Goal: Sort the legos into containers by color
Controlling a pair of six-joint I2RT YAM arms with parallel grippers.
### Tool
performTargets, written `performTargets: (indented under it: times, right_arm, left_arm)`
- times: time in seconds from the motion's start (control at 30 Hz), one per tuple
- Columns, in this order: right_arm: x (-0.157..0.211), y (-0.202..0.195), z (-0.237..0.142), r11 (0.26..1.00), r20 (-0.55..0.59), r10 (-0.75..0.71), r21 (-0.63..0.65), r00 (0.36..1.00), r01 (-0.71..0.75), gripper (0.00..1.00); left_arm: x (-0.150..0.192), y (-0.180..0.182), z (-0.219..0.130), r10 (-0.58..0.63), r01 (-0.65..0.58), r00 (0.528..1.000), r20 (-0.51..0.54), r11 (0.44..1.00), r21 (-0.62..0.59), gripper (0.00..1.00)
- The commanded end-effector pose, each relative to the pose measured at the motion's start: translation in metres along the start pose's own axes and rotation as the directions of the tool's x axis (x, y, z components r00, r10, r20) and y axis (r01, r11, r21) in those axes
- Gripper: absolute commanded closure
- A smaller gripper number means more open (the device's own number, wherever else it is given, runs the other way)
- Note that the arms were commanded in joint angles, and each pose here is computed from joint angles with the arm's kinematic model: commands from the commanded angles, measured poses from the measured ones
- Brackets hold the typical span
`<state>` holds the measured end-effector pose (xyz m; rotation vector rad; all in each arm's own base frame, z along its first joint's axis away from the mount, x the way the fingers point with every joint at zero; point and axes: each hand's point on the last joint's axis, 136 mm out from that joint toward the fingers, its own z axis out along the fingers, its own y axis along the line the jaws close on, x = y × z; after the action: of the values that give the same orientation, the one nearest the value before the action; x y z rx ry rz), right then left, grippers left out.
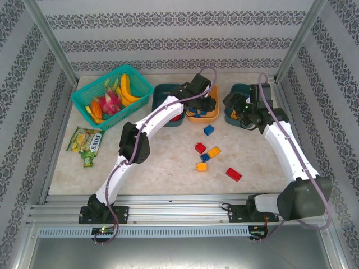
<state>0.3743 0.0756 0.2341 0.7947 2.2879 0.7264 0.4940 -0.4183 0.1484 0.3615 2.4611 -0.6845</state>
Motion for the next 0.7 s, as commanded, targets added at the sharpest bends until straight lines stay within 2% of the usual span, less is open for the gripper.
performTargets:
  times: [0.0, 0.13, 0.33, 0.5, 0.67]
  right_arm:
    - [-0.006, 0.006, -0.002, 1.0, -0.013, -0.008, -0.019, 1.0, 0.008, 0.2]
    - [-0.005, 0.003, 0.0, 1.0, -0.019, -0.012, -0.018, 1.0, 0.011, 0.2]
    - [0.003, -0.005, 0.005, 1.0, -0.043, -0.001, -0.006, 0.999, 0.001, 0.2]
    - [0.004, -0.006, 0.004, 1.0, -0.047, 0.002, -0.004, 0.999, -0.002, 0.21]
    - [0.002, -0.003, -0.002, 1.0, -0.04, -0.008, 0.001, 0.999, 0.008, 0.21]
  left_arm:
    - [-0.02, -0.003, 0.008, -0.091, 0.086, 0.995, 0.042, 0.991, 0.102, 0.67]
    - [-0.018, -0.005, 0.03, -0.117, 0.108, 0.992, 0.038, 0.979, 0.172, 0.67]
    - [0.001, 0.005, 0.049, -0.155, 0.155, 0.988, -0.015, 0.976, 0.15, 0.65]
    - [0.009, 0.013, 0.054, -0.178, 0.182, 0.983, -0.042, 0.976, 0.123, 0.53]
    - [0.004, 0.009, 0.043, -0.174, 0.178, 0.984, -0.037, 0.976, 0.123, 0.4]
